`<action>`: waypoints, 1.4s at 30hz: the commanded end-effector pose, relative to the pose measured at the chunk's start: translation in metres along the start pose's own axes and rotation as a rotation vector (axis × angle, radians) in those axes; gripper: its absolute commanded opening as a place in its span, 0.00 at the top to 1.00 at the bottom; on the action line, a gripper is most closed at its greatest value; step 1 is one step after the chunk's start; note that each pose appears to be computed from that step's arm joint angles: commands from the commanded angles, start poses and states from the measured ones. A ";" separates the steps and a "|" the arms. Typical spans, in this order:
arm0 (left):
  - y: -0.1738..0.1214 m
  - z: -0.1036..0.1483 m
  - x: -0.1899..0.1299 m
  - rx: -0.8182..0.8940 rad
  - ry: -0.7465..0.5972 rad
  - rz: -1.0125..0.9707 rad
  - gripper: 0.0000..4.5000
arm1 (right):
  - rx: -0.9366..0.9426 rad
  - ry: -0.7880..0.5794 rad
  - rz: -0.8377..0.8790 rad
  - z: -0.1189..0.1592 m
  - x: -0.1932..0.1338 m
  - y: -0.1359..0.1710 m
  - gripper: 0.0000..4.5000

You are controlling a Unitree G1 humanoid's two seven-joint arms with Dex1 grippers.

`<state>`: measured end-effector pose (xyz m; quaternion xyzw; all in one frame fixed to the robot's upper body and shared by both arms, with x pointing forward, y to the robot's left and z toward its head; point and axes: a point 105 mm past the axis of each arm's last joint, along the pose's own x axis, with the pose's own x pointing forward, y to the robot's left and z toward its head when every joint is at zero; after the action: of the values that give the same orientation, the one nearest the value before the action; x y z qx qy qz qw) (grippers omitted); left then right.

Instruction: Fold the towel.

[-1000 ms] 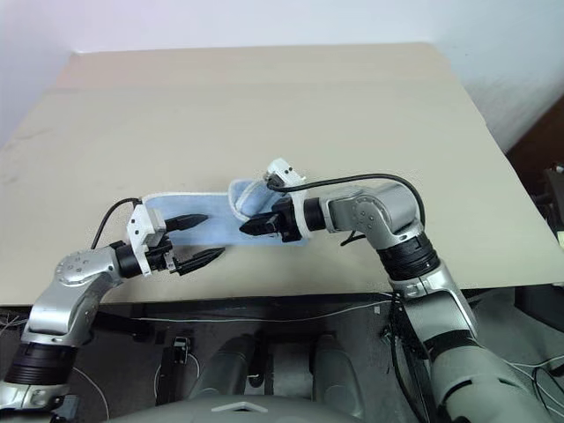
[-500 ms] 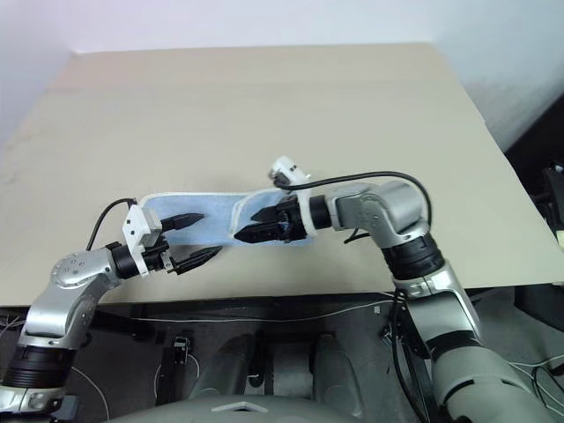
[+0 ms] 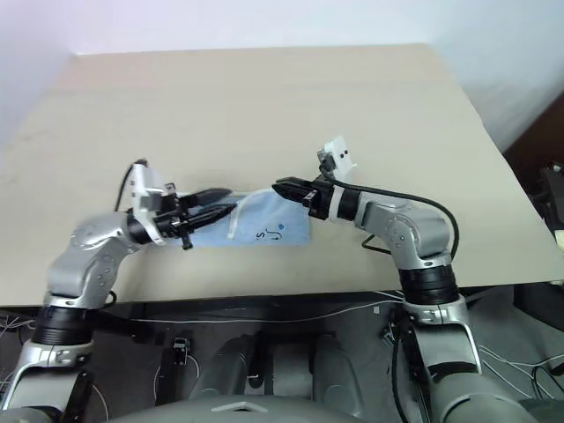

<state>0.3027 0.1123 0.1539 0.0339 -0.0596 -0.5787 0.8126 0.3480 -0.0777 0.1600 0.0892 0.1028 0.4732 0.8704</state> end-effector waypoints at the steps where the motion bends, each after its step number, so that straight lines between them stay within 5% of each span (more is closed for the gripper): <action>1: 0.006 -0.002 0.017 0.072 -0.003 -0.027 0.98 | -0.050 -0.041 -0.041 0.002 0.006 -0.003 1.00; 8: 0.015 -0.033 0.042 0.123 0.068 -0.005 0.99 | -0.101 -0.021 -0.140 -0.022 0.018 -0.019 1.00; 16: 0.003 -0.079 0.017 0.028 0.188 0.019 0.99 | -0.164 0.090 -0.280 -0.081 0.025 -0.038 1.00; 23: 0.003 -0.068 0.005 0.027 0.162 0.037 0.99 | -0.314 0.086 -0.195 -0.056 0.026 -0.032 1.00; 28: 0.005 -0.020 -0.009 -0.102 -0.007 0.043 0.66 | -0.326 0.006 -0.064 -0.022 0.022 -0.013 0.73; 36: 0.007 0.037 -0.056 -0.179 -0.110 0.184 0.04 | -0.395 -0.052 0.202 0.017 0.017 0.040 0.12; 38: 0.007 0.045 -0.074 -0.194 -0.123 0.257 0.00 | -0.426 -0.035 0.252 0.020 0.016 0.049 0.00; 42: -0.001 0.052 -0.118 -0.243 -0.141 0.460 0.00 | -0.474 -0.006 0.296 0.024 0.018 0.054 0.00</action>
<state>0.2665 0.2127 0.1813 -0.1217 -0.0289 -0.4077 0.9045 0.3242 -0.0397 0.1796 -0.0825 -0.0006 0.5938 0.8004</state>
